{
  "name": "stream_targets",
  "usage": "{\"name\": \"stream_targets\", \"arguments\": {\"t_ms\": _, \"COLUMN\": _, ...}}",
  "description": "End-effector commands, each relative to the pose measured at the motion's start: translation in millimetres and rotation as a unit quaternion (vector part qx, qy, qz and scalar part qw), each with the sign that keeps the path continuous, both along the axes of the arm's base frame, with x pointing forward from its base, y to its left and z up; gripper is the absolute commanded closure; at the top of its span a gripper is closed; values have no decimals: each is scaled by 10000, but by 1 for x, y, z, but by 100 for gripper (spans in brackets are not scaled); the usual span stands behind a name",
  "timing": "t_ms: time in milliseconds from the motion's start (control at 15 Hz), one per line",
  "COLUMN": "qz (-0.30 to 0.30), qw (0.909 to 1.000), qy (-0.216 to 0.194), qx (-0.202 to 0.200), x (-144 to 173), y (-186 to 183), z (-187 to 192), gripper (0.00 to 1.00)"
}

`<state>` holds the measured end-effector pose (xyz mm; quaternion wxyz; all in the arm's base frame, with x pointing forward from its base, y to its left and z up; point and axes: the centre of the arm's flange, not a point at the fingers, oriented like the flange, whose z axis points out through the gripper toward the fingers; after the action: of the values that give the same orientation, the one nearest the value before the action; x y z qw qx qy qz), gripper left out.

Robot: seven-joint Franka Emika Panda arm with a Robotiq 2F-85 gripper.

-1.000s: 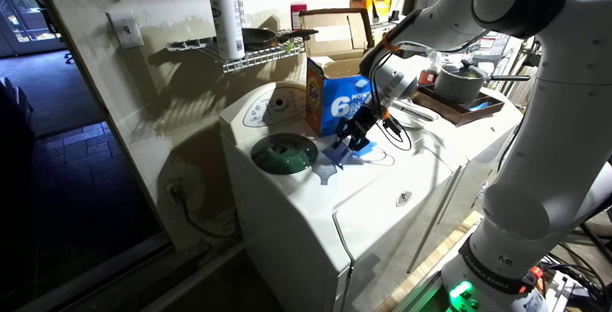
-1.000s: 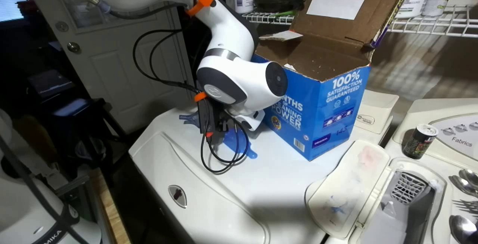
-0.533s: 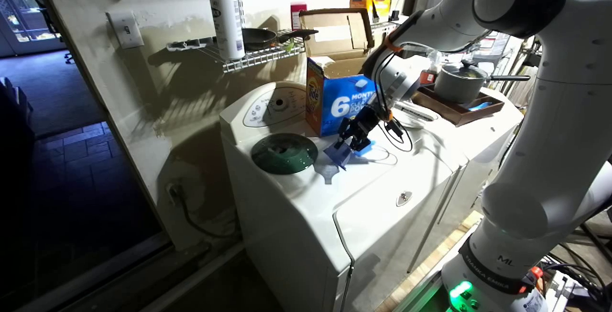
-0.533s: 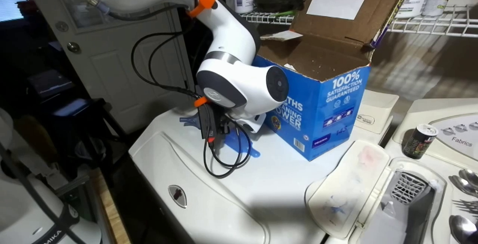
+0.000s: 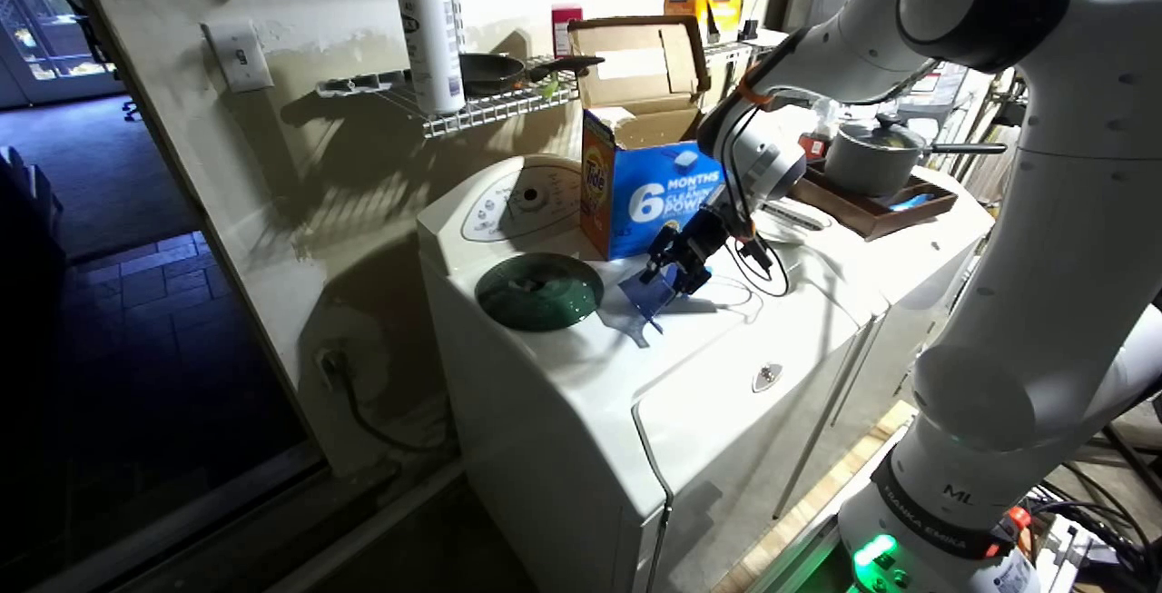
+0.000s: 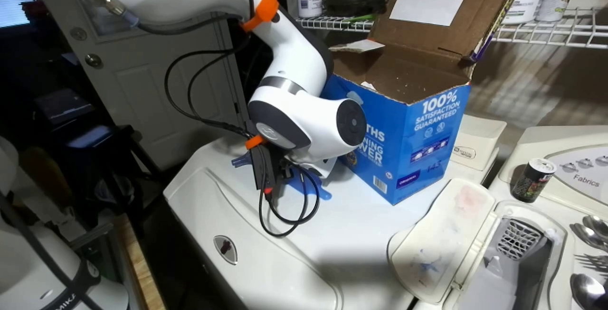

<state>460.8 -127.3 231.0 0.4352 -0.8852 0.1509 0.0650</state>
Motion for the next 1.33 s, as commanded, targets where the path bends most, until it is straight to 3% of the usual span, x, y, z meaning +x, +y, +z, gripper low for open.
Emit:
{"name": "stream_targets", "arguments": {"t_ms": 0, "qz": -25, "qw": 9995, "qy": -58, "qx": -313, "x": -10, "y": 4, "z": -13, "gripper": 0}}
{"name": "stream_targets", "arguments": {"t_ms": 333, "qz": -65, "qw": 9977, "qy": -62, "qx": -679, "x": -15, "y": 19, "z": 2, "gripper": 0}}
{"name": "stream_targets", "arguments": {"t_ms": 533, "qz": -88, "qw": 9938, "qy": -119, "qx": -1103, "x": -19, "y": 32, "z": 24, "gripper": 0}}
{"name": "stream_targets", "arguments": {"t_ms": 1267, "qz": -508, "qw": 9585, "qy": -145, "qx": -2801, "x": -30, "y": 60, "z": 83, "gripper": 0}}
